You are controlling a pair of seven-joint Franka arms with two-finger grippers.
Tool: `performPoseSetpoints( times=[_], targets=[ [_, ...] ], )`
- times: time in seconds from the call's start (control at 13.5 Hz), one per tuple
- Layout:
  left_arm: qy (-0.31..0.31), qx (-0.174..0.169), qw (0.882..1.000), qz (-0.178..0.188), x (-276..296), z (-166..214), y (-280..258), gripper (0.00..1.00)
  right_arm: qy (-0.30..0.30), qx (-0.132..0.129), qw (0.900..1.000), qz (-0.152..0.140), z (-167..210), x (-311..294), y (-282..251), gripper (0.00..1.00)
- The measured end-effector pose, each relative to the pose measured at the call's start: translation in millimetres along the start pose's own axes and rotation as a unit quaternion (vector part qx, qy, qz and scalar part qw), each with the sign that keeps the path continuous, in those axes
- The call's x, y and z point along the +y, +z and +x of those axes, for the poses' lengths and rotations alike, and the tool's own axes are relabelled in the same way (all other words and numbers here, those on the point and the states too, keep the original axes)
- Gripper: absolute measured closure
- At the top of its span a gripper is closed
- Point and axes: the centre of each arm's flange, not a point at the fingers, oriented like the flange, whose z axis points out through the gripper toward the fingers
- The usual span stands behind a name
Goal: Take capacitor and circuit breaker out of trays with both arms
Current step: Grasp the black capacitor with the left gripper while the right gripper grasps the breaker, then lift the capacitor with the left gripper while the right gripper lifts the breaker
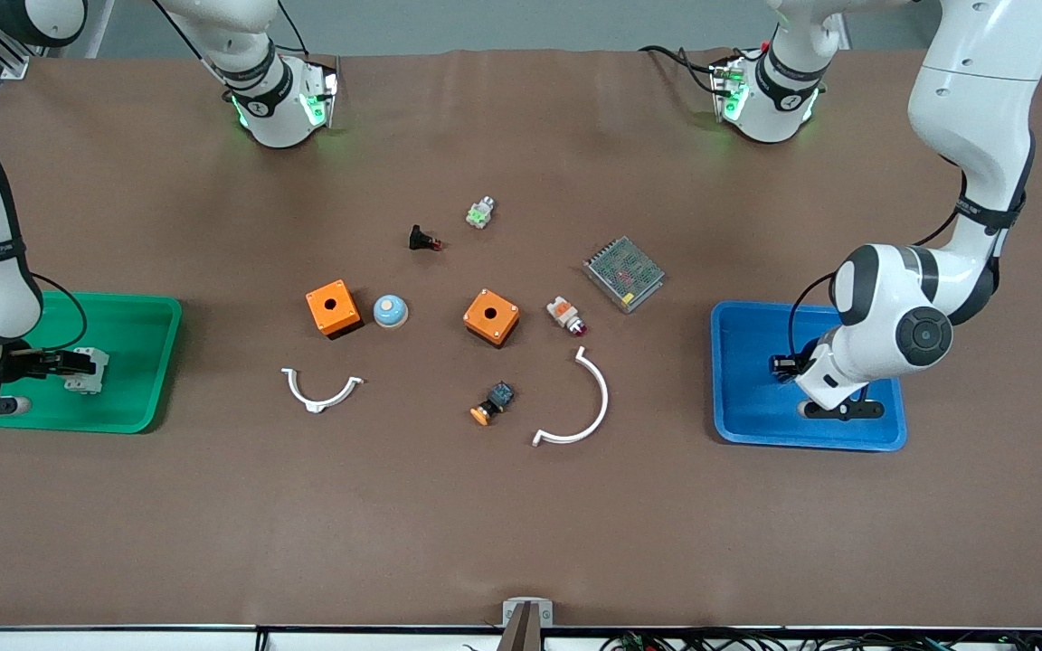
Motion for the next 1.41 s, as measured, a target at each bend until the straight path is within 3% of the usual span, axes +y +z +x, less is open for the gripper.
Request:
performPoseSetpoints(
  times=[0.07,0.15,0.22,0.37,0.45,0.89,1.19,1.41],
  targets=[
    [0.000,0.002,1.000,0.000,-0.1,0.7,-1.0,0.66,0.000,0.000,1.000,0.000,-0.1,-0.1,0.6,0.23],
    [0.000,0.005,1.000,0.000,0.0,2.1,-4.0,0.66,0.000,-0.001,1.000,0.001,-0.2,-0.1,0.9,0.32],
    [0.000,0.009,1.000,0.000,0.2,3.9,-8.9,0.66,0.000,-0.001,1.000,0.001,-0.2,-0.2,1.0,0.32],
    [0.002,0.023,1.000,0.000,2.8,5.6,-27.9,0.66,0.000,-0.001,1.000,0.001,-0.2,-0.2,1.0,0.55],
    [0.006,0.028,1.000,-0.001,8.7,4.5,-40.2,0.66,0.000,-0.001,1.000,0.001,-0.2,-0.2,1.0,0.60],
    [-0.018,0.048,0.998,-0.029,121.2,-20.8,-95.3,0.66,-0.007,-0.008,1.000,0.006,3.9,-8.9,-9.3,0.60],
    [-0.090,0.051,0.994,-0.045,207.8,-42.6,-104.9,0.66,-0.029,-0.023,0.999,0.013,6.3,-50.9,-101.5,0.60],
    [-0.149,0.050,0.986,-0.058,268.0,-55.4,-106.2,0.66,-0.005,-0.055,0.998,0.018,1.3,-128.8,-168.2,0.60]
  ],
)
